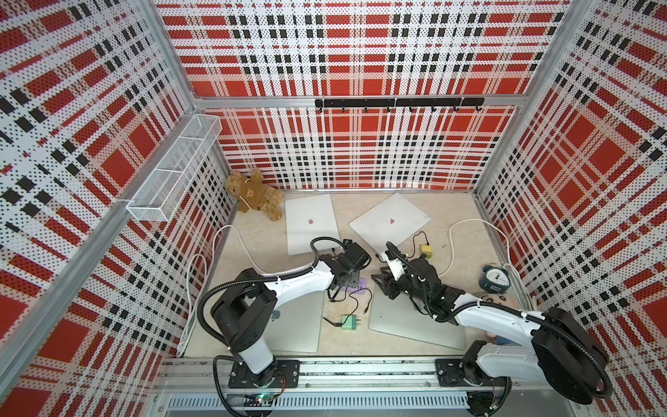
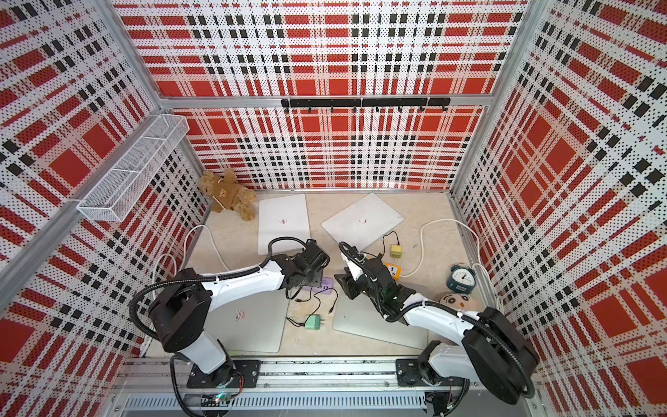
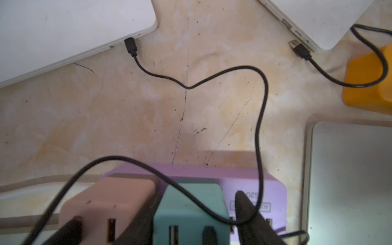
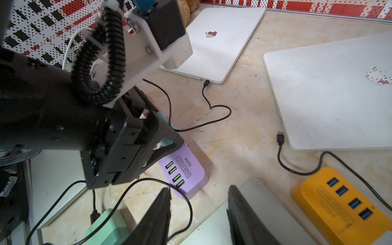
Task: Unplug the laptop charger
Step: Remove the plug from the socket.
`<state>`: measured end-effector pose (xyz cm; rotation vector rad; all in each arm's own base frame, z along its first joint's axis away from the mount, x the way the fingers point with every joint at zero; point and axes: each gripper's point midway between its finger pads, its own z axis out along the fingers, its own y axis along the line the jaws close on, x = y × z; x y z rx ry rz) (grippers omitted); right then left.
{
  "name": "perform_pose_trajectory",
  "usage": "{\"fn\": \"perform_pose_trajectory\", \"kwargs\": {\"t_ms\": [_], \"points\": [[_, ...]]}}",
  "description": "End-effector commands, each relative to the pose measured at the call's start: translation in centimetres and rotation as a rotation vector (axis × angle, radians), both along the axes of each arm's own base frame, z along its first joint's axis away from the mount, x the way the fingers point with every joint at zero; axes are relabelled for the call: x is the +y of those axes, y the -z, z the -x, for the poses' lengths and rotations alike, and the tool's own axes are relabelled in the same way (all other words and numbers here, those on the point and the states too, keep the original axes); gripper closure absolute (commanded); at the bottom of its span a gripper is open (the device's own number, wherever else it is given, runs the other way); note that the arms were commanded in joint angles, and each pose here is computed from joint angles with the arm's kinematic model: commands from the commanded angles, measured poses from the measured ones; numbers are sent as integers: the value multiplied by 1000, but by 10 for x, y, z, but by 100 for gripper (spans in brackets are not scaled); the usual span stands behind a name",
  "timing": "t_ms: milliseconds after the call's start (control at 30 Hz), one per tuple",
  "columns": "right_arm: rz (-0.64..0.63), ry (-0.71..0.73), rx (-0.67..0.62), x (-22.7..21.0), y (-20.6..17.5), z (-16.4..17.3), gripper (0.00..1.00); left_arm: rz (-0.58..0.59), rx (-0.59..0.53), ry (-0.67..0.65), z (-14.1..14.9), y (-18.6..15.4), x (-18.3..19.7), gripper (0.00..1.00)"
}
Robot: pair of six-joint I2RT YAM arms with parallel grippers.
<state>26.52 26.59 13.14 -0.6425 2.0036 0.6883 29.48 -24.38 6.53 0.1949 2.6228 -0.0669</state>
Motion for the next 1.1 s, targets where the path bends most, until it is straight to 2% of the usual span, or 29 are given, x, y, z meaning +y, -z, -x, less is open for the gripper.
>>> {"fn": "perform_pose_trajectory", "kwargs": {"t_ms": [0,233,533,733,867,1067], "points": [[-58,5,-6,3,-7,-2,54,24,-39,-5,-8,-9,-7,44],[-70,-3,34,4,2,3,54,25,-33,-14,-6,-5,-2,47],[-156,-2,118,11,14,8,54,34,-35,-16,-6,-6,0,51],[-192,8,163,14,18,8,55,40,-36,-20,-6,-7,-1,58],[-214,59,206,13,20,3,56,39,-33,-16,-6,-6,-2,60],[-202,172,348,11,36,-6,57,43,-35,-10,-5,-8,-3,61]]}}
